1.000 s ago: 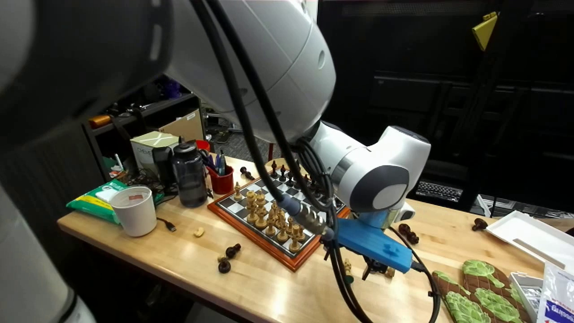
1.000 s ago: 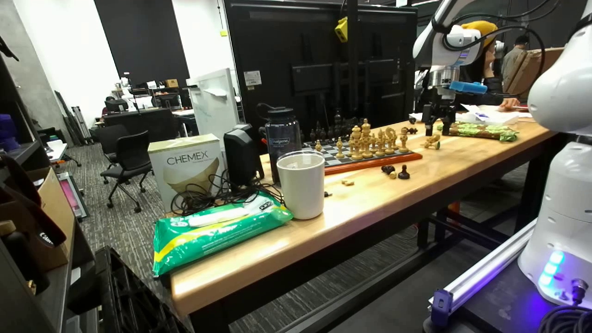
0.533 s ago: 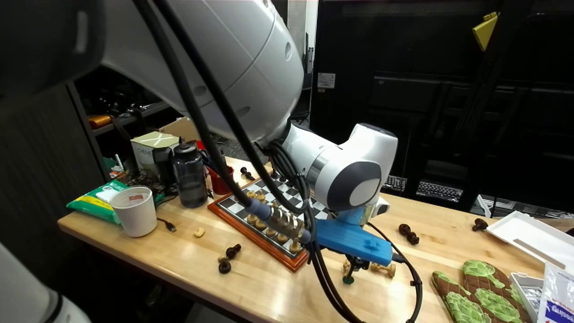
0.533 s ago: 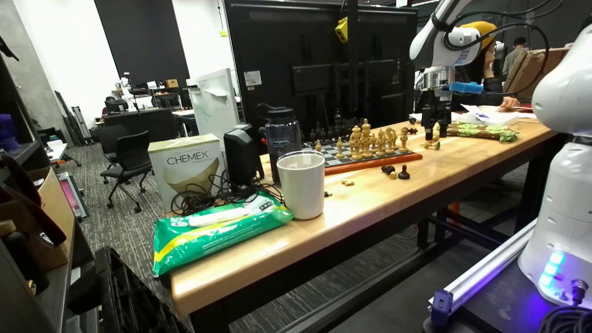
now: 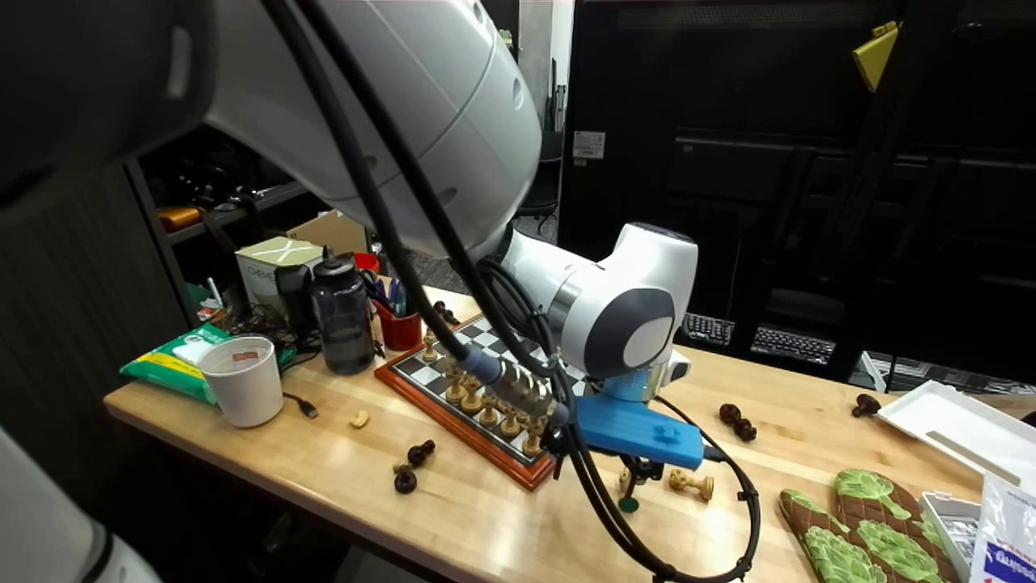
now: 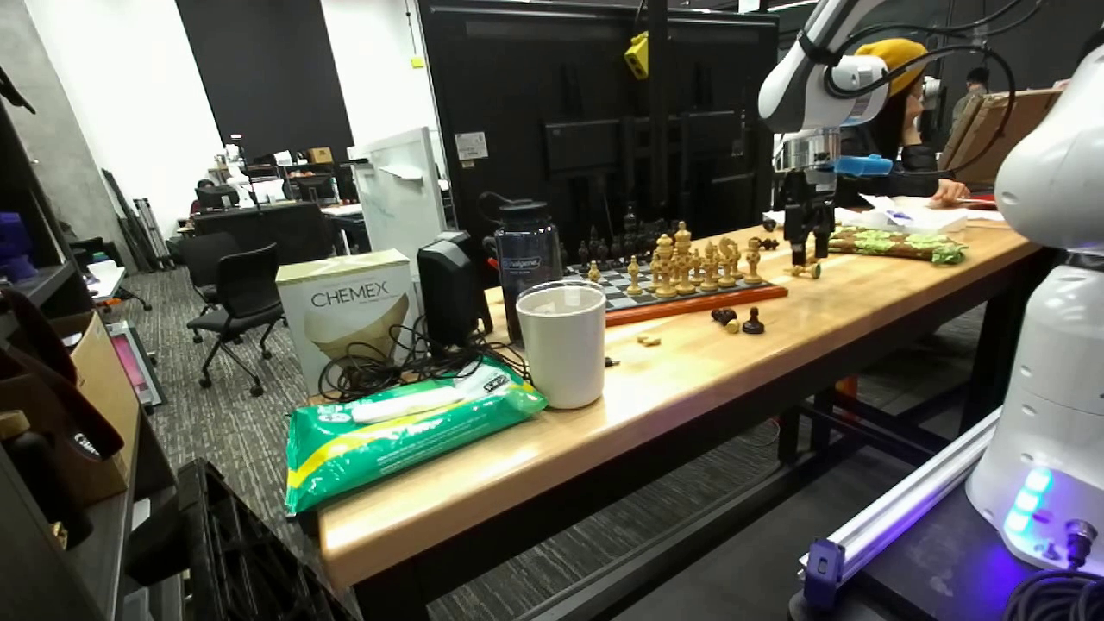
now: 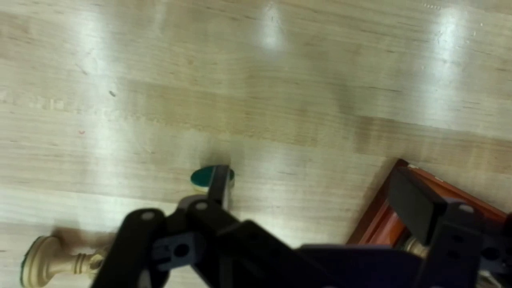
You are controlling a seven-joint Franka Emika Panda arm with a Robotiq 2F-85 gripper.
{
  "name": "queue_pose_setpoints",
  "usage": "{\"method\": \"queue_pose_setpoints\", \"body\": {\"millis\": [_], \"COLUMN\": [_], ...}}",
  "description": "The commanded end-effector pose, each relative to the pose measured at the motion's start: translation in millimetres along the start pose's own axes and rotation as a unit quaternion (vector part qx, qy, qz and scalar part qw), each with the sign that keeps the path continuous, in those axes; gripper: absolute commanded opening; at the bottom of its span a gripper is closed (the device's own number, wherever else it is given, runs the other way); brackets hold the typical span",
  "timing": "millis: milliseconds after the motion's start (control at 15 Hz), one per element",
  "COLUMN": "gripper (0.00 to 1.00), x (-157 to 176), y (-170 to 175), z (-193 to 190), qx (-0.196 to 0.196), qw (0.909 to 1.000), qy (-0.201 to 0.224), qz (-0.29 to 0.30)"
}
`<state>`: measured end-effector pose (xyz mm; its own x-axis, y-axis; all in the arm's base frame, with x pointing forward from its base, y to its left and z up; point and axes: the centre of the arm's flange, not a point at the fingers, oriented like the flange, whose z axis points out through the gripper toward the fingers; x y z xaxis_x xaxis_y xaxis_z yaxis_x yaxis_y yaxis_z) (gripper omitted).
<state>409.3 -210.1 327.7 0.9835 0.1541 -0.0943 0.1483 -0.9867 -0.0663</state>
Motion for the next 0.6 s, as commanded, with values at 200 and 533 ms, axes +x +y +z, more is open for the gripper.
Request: {"method": "queue_pose_setpoints", "body": {"millis": [200,533], "gripper": [1.00,1.00], "x": [6,14], "y": [11,24], "z": [6,9], "qx": [-0.010,-0.011], "qw": [0.9996,0.9993], "qy": [-0.008,-0.012], "qz": [-0.025,-0.032]}}
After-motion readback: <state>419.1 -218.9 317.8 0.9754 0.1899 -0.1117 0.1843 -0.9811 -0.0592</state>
